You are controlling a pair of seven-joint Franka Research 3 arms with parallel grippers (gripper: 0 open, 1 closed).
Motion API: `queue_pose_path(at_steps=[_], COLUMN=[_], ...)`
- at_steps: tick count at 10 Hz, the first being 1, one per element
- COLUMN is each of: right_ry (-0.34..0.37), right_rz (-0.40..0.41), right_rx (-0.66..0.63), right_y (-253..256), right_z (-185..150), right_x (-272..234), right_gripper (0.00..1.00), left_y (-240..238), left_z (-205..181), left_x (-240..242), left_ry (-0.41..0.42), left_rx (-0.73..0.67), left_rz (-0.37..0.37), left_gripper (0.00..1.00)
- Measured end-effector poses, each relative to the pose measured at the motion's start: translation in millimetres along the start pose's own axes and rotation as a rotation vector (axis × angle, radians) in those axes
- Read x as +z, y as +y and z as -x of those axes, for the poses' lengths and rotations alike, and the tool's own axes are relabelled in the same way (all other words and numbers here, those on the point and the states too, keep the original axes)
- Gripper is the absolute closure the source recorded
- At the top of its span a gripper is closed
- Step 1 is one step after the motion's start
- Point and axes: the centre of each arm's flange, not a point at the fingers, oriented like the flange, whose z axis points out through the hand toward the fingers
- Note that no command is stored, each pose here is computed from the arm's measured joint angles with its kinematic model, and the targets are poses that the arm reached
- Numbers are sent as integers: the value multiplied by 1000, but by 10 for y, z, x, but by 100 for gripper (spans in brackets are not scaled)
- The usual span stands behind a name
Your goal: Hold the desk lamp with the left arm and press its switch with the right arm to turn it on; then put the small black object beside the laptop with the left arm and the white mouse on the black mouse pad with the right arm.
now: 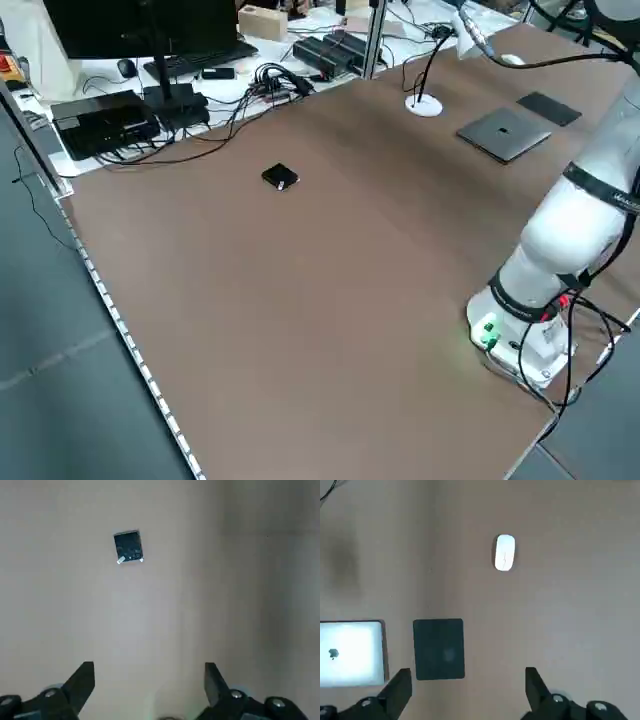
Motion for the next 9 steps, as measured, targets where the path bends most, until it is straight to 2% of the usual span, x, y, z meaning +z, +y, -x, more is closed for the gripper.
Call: queue_pose_path(at_steps=[4,6,7,9], right_ry=[-4,-47,-84,-130], right_rz=[14,8,-28,-226], right_rx=[-12,-89,-130,-154], right_y=[-48,-199,-347,-631], right_z=[-1,16,12,-56], right_x=[1,79,201,576], right_gripper=[0,0,0,0], left_y=[-4,-14,4,181], left_z=[-3,-3,-8,-174], left_x=[-2,-2,5,55], left_ry=[3,3,2,41], left_rx=[-3,-2,14,137], left_rz=[0,0,0,12], left_gripper=[3,3,3,0])
